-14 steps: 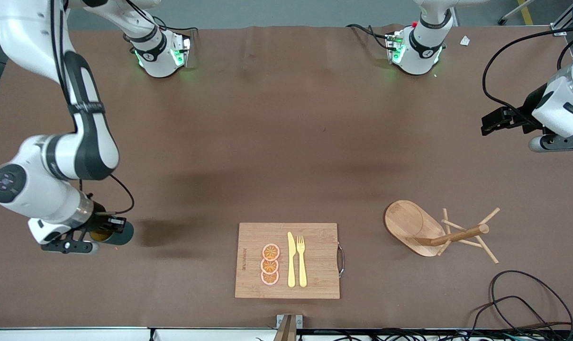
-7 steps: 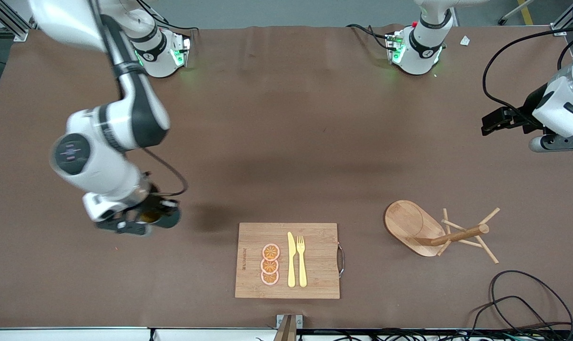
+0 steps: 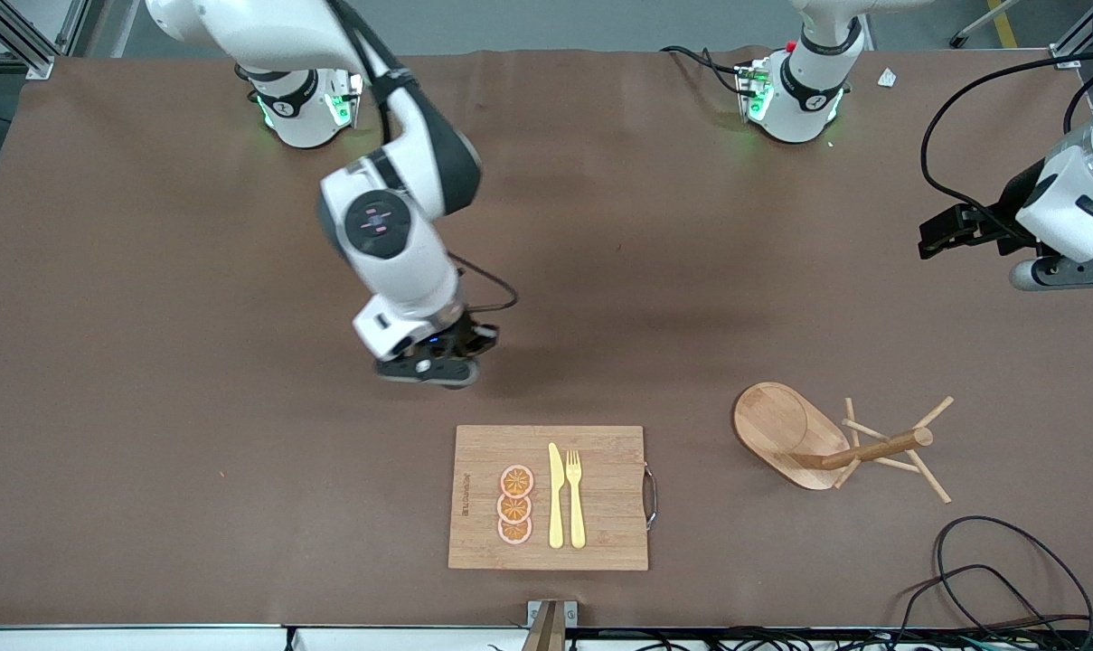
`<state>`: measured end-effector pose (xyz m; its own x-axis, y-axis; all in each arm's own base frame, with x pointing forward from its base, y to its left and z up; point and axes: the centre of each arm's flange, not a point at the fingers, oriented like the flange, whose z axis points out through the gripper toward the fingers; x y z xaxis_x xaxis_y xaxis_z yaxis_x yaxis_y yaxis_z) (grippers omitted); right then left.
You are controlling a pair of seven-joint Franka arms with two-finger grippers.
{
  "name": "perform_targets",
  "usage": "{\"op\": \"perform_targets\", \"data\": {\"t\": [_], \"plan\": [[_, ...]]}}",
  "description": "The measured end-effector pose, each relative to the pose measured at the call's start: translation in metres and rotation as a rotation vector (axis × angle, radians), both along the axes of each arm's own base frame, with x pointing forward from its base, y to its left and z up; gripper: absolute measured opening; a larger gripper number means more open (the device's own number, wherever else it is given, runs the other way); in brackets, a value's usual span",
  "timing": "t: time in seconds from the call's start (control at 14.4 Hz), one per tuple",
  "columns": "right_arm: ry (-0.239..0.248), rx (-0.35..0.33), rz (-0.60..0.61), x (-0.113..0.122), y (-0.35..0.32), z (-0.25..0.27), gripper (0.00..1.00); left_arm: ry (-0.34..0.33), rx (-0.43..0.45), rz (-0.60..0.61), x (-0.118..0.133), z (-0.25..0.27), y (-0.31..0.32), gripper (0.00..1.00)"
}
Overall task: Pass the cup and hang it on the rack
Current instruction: 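Carry the teal mug with the right gripper to the table middle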
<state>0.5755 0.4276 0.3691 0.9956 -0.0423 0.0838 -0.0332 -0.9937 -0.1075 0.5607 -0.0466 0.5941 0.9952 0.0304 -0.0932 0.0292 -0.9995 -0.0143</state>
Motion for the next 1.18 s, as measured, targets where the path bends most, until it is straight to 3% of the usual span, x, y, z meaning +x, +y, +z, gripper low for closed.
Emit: {"op": "perform_targets", "data": {"t": [0.42, 0.69, 1.18], "plan": [[-0.011, -0.006, 0.133, -0.088, 0.123, -0.064, 0.04, 0.001, 0.0, 0.002, 0.0, 0.0, 0.001, 1.0], [-0.052, -0.07, 0.204, -0.15, 0.181, -0.086, 0.04, 0.001, 0.0, 0.003, 0.0, 0.0, 0.002, 1.0], [-0.054, -0.144, 0.271, -0.177, 0.207, -0.102, 0.04, 0.001, 0.0, 0.004, 0.0, 0.0, 0.002, 1.0]]}}
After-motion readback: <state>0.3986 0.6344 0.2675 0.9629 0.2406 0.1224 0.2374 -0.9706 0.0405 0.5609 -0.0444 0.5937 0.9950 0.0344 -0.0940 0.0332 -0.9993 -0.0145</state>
